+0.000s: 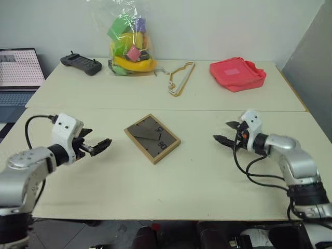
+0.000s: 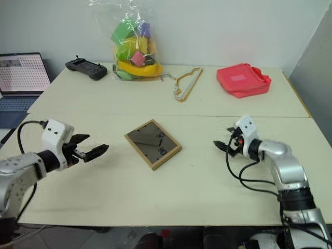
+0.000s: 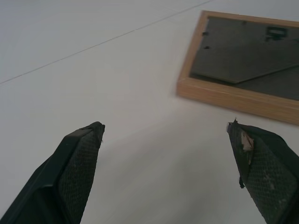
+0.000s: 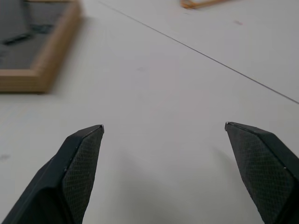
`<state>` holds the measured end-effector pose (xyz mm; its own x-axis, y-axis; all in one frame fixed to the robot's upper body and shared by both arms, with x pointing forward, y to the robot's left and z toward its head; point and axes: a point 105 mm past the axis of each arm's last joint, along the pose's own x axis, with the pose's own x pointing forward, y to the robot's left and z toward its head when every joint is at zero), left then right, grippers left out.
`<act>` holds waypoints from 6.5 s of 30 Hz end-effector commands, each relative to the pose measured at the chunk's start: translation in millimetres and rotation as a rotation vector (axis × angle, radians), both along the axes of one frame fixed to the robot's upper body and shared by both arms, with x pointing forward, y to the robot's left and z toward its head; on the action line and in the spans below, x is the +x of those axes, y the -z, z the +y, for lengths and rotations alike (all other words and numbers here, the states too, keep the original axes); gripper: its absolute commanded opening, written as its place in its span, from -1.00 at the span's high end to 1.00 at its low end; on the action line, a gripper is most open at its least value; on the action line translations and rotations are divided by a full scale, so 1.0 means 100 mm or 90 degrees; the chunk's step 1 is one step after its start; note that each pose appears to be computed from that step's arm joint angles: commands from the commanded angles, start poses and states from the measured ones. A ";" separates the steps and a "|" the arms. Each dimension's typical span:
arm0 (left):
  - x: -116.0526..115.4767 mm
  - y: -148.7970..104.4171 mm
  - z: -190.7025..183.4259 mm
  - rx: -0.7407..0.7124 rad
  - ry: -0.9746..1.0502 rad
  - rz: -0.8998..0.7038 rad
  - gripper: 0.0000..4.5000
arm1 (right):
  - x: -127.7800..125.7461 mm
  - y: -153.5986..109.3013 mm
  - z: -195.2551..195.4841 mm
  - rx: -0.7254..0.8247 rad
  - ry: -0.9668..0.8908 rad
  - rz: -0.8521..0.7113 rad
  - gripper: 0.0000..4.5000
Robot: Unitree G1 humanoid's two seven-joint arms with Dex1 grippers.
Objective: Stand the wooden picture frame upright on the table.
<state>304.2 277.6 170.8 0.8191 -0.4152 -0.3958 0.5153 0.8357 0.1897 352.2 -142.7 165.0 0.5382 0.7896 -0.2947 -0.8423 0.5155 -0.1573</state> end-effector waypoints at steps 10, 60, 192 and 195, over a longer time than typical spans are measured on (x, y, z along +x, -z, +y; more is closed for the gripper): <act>0.07 0.00 -0.16 0.002 0.020 -0.004 -1.00 | 0.43 -0.17 0.18 -0.036 -0.053 -0.032 -0.96; -0.23 0.74 -1.79 -0.018 0.217 0.106 0.87 | -0.10 0.65 0.05 -0.230 0.006 -0.012 0.98; -0.56 -0.11 -1.74 -0.680 0.360 0.497 0.43 | -0.42 -0.60 0.86 -0.137 -0.333 -1.041 -0.57; -0.57 -0.11 -1.74 -0.679 0.359 0.496 0.43 | -0.40 -0.61 0.86 -0.143 -0.333 -1.040 -0.29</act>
<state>253.3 104.6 175.0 0.1951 -0.9804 0.0271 0.4736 0.0699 -0.8780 313.7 -57.6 205.3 0.1153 0.9906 0.0740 0.1361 0.0581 -0.9890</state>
